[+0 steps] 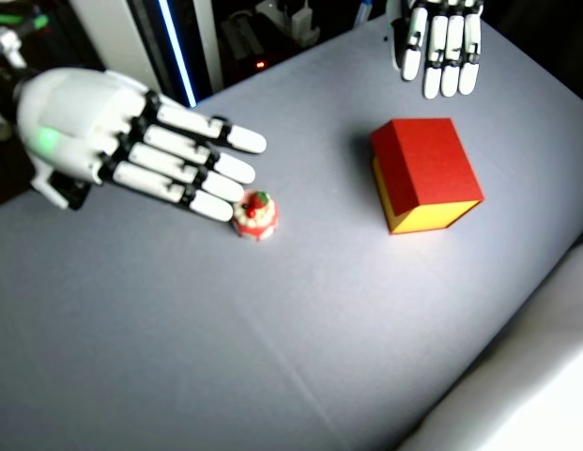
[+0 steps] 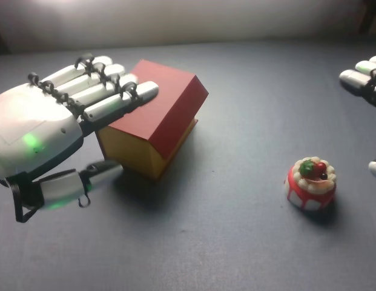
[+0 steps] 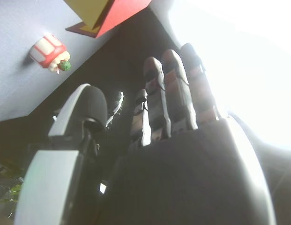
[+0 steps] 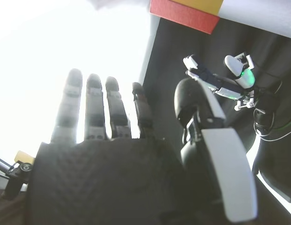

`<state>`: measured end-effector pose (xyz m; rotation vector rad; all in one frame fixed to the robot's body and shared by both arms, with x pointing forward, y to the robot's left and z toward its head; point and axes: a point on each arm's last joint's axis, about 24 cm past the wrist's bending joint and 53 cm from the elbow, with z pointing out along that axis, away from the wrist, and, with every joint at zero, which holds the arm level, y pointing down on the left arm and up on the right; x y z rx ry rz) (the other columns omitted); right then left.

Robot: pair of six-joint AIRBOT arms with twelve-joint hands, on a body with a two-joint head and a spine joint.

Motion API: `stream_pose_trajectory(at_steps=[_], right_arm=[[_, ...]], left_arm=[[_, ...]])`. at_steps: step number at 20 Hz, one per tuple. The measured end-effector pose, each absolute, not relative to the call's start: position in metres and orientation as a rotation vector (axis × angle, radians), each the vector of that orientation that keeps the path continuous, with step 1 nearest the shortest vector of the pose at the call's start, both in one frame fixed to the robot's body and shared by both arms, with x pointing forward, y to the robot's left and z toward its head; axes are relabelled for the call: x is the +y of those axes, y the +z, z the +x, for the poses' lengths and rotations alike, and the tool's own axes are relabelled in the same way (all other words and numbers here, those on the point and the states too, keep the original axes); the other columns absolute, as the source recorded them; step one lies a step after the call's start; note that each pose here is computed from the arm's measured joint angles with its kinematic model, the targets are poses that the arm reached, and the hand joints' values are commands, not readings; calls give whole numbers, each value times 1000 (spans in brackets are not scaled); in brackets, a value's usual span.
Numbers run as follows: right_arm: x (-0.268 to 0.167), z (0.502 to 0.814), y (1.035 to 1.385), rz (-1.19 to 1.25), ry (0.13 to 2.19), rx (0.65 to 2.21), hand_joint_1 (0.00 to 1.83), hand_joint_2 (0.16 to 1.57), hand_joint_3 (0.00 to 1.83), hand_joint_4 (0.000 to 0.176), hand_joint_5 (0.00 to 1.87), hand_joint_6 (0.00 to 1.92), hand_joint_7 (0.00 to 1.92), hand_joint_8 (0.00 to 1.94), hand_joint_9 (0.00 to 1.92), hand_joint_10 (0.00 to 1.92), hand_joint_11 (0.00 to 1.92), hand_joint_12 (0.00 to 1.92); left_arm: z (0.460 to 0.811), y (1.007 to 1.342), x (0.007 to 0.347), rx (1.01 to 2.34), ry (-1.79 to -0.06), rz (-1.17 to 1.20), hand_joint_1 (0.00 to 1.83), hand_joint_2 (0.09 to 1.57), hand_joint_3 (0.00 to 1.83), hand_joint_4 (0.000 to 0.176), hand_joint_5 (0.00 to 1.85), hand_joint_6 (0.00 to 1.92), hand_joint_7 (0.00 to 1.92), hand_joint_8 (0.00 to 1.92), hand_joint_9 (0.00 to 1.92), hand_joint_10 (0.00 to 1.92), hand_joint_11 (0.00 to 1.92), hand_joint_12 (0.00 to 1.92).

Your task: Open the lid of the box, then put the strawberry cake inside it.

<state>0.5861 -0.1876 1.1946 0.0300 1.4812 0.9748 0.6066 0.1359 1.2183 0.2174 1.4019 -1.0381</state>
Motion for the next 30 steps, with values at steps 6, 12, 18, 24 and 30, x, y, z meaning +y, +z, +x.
stream_pose_trajectory(at_steps=[6,12,18,24,30], right_arm=[[-187,583,1198,26,984,1465,516,1325,18,0,0,0,0,0,0,0,0,0],[-187,583,1198,27,986,1464,569,1327,8,0,0,0,0,0,0,0,0,0],[-191,583,1193,40,979,1477,558,1318,2,0,0,0,0,0,0,0,0,0],[-193,583,1190,47,979,1485,556,1330,6,0,0,0,0,0,0,0,0,0],[-194,584,1186,60,983,1493,525,1328,3,0,0,0,0,0,0,0,0,0]], left_arm=[[605,1220,136,1391,-1044,219,406,1310,6,65,0,0,0,0,0,0,0,0],[615,1216,127,1396,-1052,208,728,1226,0,127,0,0,0,0,0,0,0,0],[641,1211,113,1406,-1063,152,891,1186,0,176,0,0,0,0,0,0,0,0],[660,1193,106,1462,-1054,102,1038,1150,0,174,0,0,0,0,0,0,0,0],[672,1181,100,1497,-1051,64,1041,1114,0,127,0,0,0,0,0,0,0,0]])
